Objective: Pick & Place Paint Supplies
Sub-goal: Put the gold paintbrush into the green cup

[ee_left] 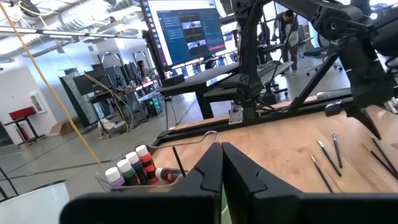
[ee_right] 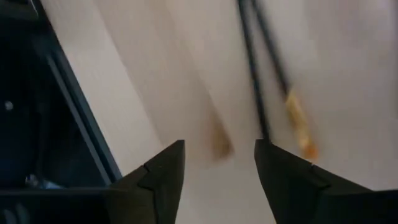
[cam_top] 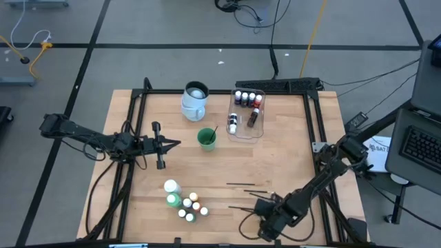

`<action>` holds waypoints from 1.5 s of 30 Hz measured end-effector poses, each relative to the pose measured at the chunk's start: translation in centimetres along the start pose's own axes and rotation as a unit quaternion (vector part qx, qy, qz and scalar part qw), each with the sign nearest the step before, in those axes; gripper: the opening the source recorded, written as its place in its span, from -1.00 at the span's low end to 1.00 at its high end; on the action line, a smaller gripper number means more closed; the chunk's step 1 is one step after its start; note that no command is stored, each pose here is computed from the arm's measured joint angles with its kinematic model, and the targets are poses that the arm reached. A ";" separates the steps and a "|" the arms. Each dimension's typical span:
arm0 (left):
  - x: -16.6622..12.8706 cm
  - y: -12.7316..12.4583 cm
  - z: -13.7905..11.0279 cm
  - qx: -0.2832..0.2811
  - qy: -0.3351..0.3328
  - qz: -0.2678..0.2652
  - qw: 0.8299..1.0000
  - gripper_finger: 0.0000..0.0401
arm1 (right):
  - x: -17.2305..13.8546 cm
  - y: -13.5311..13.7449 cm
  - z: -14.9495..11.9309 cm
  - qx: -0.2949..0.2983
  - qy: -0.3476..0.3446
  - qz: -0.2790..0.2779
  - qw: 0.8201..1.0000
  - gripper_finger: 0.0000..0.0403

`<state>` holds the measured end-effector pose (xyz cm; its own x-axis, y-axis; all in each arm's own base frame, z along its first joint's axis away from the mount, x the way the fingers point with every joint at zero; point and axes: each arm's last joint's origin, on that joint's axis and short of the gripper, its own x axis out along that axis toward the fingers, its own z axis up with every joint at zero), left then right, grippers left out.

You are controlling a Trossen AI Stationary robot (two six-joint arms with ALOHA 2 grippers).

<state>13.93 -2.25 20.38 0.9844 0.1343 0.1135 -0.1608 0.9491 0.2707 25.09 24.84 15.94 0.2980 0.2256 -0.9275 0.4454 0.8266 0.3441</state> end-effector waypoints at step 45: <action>0.0 -0.2 -0.7 -0.015 0.035 -0.010 0.999 -0.87 | -1.0 -3.3 -3.6 -0.047 0.108 -0.202 0.972 -0.17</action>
<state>13.99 -2.27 19.63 0.9902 0.1333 0.0414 -0.1394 0.9599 0.2432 20.29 23.74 15.23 -0.0743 -0.0329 -0.9967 0.4066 0.9116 -0.0604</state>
